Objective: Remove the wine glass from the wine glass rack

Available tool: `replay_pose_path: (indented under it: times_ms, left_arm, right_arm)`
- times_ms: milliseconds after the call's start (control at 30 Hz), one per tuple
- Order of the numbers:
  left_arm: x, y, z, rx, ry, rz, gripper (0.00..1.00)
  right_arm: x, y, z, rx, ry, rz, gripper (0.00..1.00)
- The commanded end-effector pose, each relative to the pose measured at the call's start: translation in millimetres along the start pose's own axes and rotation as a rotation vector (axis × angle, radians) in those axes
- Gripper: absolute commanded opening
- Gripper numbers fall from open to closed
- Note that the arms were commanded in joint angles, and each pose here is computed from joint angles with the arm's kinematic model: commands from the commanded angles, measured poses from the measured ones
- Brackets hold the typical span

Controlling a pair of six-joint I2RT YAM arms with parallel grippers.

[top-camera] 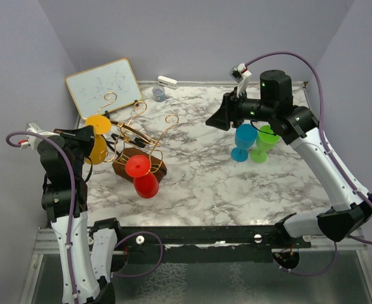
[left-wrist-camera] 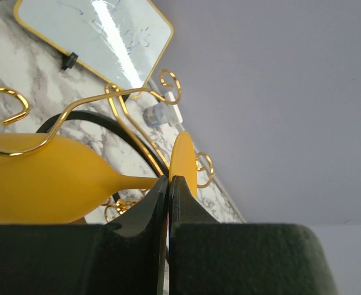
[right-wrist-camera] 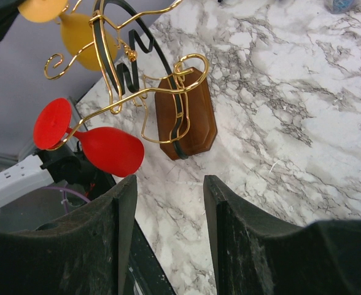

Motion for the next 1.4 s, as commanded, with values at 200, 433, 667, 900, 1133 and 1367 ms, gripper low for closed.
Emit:
replay_pose_path:
  times_ms: [200, 433, 667, 900, 1133, 1367]
  left_arm:
    - [-33.7, -104.5, -14.8, 0.289, -0.017, -0.056, 0.0]
    - [-33.9, -164.3, -0.2, 0.53, 0.108, -0.134, 0.0]
    - [4.1, -230.8, 29.7, 0.845, 0.352, 0.051, 0.0]
    - [63.6, -253.8, 51.5, 1.022, 0.579, 0.26, 0.0]
    - [119.7, -240.8, 23.1, 1.248, 0.831, 0.359, 0.0]
    - [156.6, -227.2, -12.8, 1.372, 0.978, 0.466, 0.0]
  right_arm:
    - [-16.5, -0.2, 2.1, 0.01, -0.036, -0.019, 0.48]
    - [-27.8, 14.9, 0.3, -0.095, -0.053, -0.043, 0.48]
    - [-38.6, 37.8, -14.0, -0.211, -0.081, -0.086, 0.49]
    - [-40.2, 49.4, -37.0, -0.195, -0.097, -0.132, 0.49]
    - [-28.5, 56.5, -40.8, -0.261, -0.037, -0.144, 0.51]
    - [-35.5, 55.8, -33.0, -0.29, -0.048, -0.138, 0.51]
Point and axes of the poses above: each gripper's point midway between its finger pads, its own z axis out along the fingers, its own y axis along the line the jaws close on, x = y × z, the point moved 4 cm from there along -z, back along the fingers, and after that the axes turned 7 degrees about -z, right-handed, at the moved point
